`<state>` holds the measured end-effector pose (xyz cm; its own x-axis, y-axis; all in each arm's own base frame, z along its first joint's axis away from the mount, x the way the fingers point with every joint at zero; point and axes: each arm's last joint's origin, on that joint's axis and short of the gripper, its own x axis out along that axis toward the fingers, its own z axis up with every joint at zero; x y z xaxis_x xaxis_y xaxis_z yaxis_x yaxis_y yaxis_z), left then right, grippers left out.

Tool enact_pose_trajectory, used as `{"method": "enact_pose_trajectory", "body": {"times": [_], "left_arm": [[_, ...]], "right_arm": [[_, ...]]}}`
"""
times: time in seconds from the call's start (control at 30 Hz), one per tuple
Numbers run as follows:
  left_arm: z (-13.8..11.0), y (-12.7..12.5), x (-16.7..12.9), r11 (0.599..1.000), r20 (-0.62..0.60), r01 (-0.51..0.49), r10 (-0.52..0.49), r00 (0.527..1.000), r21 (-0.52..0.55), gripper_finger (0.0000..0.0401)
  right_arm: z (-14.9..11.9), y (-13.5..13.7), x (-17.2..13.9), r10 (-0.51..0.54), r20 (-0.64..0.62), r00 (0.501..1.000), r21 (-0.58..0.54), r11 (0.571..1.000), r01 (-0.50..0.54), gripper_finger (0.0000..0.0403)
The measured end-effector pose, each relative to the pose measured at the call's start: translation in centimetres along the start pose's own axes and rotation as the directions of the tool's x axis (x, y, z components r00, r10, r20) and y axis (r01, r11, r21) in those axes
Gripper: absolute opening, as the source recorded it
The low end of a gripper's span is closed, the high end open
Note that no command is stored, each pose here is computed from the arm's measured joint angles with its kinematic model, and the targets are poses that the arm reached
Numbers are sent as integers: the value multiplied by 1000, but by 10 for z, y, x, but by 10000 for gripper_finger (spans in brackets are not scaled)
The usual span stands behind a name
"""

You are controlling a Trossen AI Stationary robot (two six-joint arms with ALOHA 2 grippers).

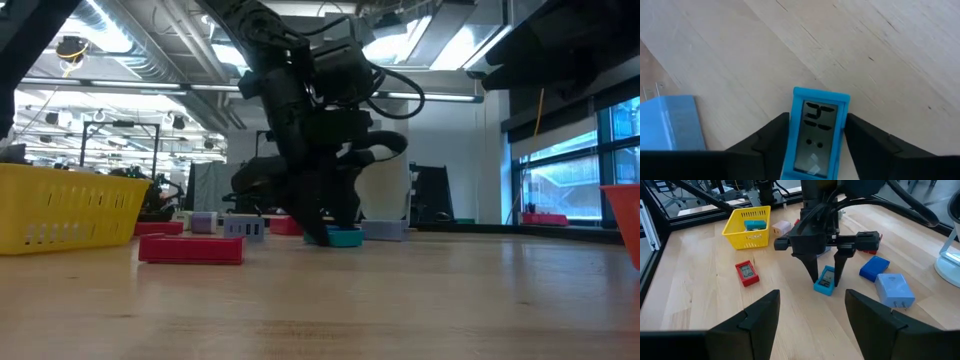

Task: Pick & Place Office items
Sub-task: Put the light blue digital timer into the yellow bin

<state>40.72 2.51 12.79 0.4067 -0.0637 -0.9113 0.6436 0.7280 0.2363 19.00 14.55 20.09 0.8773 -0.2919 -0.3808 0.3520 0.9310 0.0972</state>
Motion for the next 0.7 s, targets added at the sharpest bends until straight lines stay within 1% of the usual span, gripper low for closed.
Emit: {"method": "enact_pose_trajectory", "body": {"times": [0.13,0.33,0.57,0.7], "left_arm": [[1,0,-1,1000,-3,-8,8,1000,-4,150],[3,1,-12,998,2,-40,40,999,-40,149],[3,3,-33,992,-60,-107,103,993,-64,149],[7,4,-49,987,-30,-123,120,992,-104,149]], "right_arm": [[0,0,0,0,0,1000,-1,1000,0,226],[0,0,0,0,0,1000,-1,1000,0,226],[0,0,0,1,1,1000,-5,1000,-1,226],[0,0,0,8,-4,1000,-18,1000,-8,226]]}}
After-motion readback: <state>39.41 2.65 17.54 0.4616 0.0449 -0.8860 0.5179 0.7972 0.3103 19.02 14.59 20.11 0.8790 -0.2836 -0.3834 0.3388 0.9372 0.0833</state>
